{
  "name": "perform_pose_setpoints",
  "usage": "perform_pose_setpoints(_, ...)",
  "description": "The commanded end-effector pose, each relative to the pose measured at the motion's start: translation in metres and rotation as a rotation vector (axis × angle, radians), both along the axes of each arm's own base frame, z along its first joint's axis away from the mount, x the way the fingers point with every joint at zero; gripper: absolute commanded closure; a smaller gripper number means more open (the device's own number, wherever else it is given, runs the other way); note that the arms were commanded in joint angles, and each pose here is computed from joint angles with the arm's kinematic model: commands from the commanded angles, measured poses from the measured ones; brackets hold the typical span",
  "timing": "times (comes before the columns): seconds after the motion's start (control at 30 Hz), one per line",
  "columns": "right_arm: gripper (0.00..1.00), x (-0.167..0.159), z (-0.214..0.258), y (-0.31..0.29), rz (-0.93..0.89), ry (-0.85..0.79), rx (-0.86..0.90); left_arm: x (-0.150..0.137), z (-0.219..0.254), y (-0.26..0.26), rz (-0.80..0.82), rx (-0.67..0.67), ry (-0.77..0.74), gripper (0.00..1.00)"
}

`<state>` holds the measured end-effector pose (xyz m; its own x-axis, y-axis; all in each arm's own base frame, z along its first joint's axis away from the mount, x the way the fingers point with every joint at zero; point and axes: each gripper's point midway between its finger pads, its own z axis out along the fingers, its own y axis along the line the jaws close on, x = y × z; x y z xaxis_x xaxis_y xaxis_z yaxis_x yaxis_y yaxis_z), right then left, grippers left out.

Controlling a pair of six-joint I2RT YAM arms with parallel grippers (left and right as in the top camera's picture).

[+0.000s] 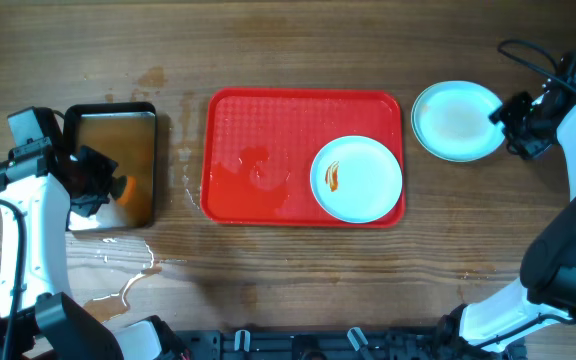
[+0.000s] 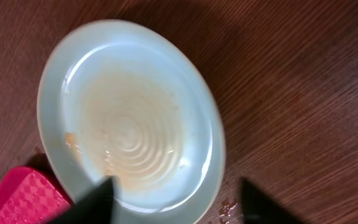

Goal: Clean dirty plates on tray and stack at the side
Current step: 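Lift the cleaned plate with the right gripper and stack it at right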

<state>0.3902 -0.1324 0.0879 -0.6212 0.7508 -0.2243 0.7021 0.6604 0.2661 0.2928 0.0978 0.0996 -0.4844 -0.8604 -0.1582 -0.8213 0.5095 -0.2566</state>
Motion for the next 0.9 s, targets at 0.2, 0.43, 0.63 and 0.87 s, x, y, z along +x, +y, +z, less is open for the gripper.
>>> perform_pose_setpoints(0.2, 0.16, -0.018, 0.017, 0.141, 0.595, -0.034, 0.284, 0.002, 0.002, -0.001, -0.022, -0.001, -0.018, 0.96)
perform_pose_setpoints(0.43, 0.28, -0.027, -0.005, 0.172, 0.649, 0.166, -0.086, 0.001, 0.002, -0.001, -0.022, -0.002, -0.018, 0.96)
perform_pose_setpoints(0.63, 0.29, 0.013, 0.002, 0.201, 1.009, -0.012, -0.329, 0.0, 0.001, -0.002, -0.025, -0.005, -0.011, 0.96)
perform_pose_setpoints(0.87, 0.33, -0.001, -0.042, 0.229, 1.232, 0.003, -0.158, 0.0, 0.001, -0.002, -0.025, -0.005, -0.011, 0.96)
